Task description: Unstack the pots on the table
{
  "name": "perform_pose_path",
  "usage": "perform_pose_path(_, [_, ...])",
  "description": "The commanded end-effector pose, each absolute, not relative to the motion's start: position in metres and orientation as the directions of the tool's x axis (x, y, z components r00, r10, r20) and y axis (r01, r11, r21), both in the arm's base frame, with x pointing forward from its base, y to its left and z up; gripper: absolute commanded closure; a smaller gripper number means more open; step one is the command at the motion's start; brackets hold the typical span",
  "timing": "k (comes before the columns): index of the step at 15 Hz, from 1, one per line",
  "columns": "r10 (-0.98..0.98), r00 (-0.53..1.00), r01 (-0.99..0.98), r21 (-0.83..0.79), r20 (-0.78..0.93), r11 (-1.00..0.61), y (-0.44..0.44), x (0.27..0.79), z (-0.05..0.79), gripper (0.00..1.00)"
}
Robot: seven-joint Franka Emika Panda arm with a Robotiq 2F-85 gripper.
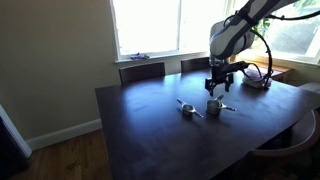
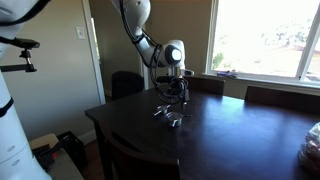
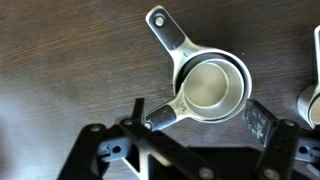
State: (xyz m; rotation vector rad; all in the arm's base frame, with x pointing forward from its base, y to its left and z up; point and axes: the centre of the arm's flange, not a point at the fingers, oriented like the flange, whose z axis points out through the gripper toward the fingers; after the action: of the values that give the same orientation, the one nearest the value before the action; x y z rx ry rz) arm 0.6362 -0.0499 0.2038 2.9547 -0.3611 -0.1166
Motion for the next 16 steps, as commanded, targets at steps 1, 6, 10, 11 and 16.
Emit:
perform_pose_path(1, [-0.313, 0.947, -0.294, 0.197, -0.075, -0.935, -0.058, 0.637, 0.196, 0.0])
perform_pose_path(6, [-0.322, 0.943, -0.3, 0.211, -0.082, -0.93, -0.062, 0.641, 0.183, 0.0])
perform_pose_path(10, [-0.322, 0.943, -0.297, 0.228, -0.08, -0.927, -0.063, 0.647, 0.171, 0.03])
perform_pose_path(11, [-0.321, 0.944, -0.296, 0.232, -0.079, -0.927, -0.063, 0.649, 0.168, 0.06])
perform_pose_path(16, [-0.325, 0.942, -0.296, 0.248, -0.084, -0.922, -0.063, 0.656, 0.156, 0.06])
